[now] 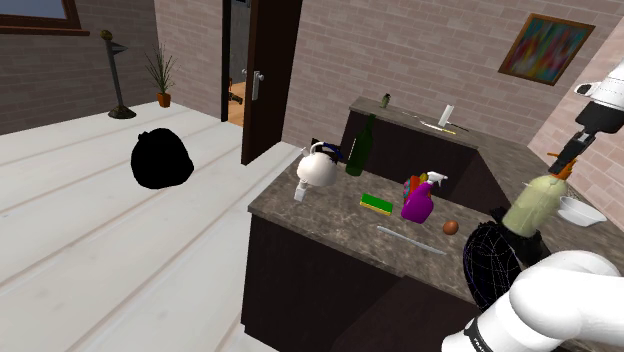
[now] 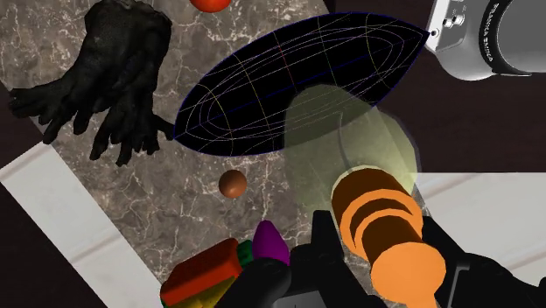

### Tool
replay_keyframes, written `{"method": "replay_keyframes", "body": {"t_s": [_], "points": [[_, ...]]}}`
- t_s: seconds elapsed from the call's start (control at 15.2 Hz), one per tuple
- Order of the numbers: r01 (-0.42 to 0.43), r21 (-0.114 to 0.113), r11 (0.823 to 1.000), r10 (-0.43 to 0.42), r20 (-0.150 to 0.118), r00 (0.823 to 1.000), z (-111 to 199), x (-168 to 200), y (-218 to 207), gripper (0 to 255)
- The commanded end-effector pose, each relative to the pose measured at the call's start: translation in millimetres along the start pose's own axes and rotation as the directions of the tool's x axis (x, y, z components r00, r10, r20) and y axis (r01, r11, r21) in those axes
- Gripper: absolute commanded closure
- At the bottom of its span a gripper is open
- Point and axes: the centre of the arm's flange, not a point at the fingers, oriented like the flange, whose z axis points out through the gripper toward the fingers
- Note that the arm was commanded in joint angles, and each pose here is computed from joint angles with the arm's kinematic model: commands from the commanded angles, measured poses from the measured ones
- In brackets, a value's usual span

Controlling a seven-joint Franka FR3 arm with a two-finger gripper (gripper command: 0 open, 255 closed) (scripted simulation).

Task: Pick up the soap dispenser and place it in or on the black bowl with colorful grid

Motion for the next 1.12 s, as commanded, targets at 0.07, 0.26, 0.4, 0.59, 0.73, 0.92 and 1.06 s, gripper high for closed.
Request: {"method": "replay_keyframes", "body": {"t_s": [0.07, 0.26, 0.4, 0.59, 0.73, 0.92, 1.06], "points": [[0.000, 0.000, 1.000, 0.000, 0.002, 1.000, -12.3, -28.1, 27.3, 255], [0.000, 0.000, 1.000, 0.000, 0.002, 1.000, -7.9, -41.6, 38.8, 255], [0.000, 0.000, 1.000, 0.000, 0.002, 1.000, 2.7, -41.8, 38.6, 255], [0.000, 0.000, 1.000, 0.000, 0.002, 1.000, 18.5, -42.1, 38.3, 255], [0.000, 0.000, 1.000, 0.000, 0.002, 1.000, 29.1, -42.3, 38.2, 255], [0.000, 0.000, 1.000, 0.000, 0.002, 1.000, 44.9, -42.6, 37.9, 255], [0.000, 0.000, 1.000, 0.000, 0.002, 1.000, 55.5, -42.7, 37.7, 255]]}}
